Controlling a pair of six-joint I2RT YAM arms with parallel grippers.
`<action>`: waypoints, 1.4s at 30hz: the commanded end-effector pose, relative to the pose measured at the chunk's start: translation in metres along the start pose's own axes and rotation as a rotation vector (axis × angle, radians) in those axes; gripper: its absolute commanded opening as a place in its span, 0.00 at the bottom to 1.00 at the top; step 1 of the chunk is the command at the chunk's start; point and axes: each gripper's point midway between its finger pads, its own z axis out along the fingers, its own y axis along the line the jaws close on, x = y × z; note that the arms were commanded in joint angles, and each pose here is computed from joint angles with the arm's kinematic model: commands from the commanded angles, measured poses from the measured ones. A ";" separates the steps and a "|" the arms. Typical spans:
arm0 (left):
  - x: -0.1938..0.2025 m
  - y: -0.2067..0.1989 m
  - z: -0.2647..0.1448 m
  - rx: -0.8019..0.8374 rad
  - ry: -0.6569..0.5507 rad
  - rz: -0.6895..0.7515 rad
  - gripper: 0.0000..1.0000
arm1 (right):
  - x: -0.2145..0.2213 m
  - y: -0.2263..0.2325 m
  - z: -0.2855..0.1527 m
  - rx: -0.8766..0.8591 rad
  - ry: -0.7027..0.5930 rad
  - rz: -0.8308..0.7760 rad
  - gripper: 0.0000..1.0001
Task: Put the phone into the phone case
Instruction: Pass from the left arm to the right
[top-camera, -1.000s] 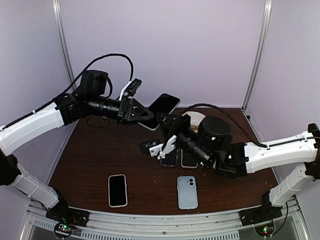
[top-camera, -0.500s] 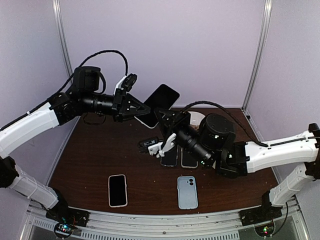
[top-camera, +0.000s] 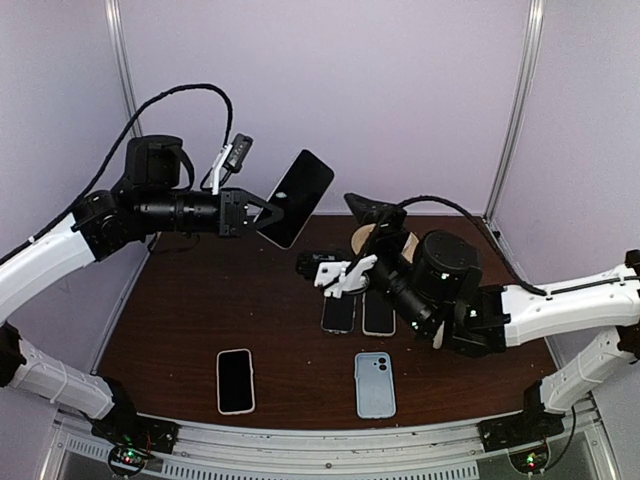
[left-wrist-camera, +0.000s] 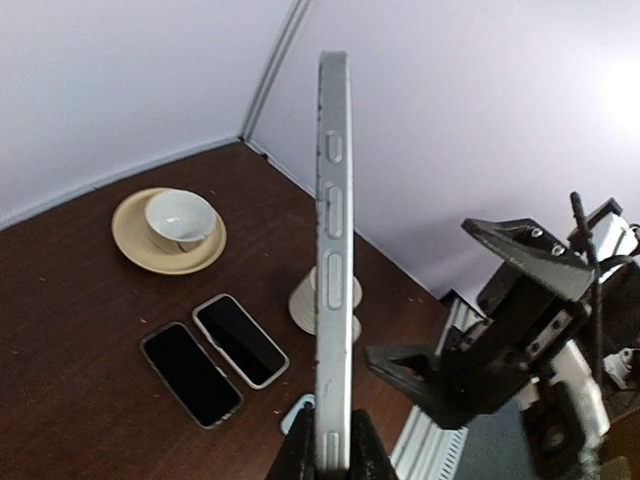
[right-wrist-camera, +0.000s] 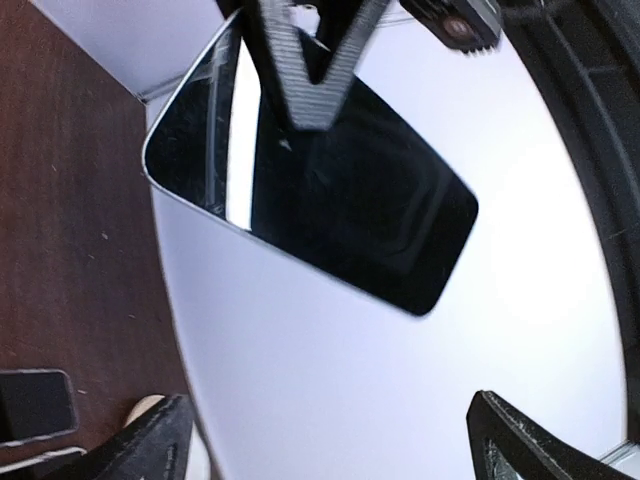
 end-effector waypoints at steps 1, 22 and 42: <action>-0.035 0.016 -0.020 -0.192 -0.194 0.225 0.00 | 0.009 -0.030 -0.025 -0.191 0.008 0.653 0.99; -0.032 -0.009 0.005 -0.312 -0.356 0.483 0.00 | -0.044 -0.026 0.049 -0.470 0.057 2.093 0.99; -0.020 -0.010 0.010 -0.292 -0.328 0.486 0.00 | -0.026 -0.030 0.077 -0.329 0.100 2.081 0.82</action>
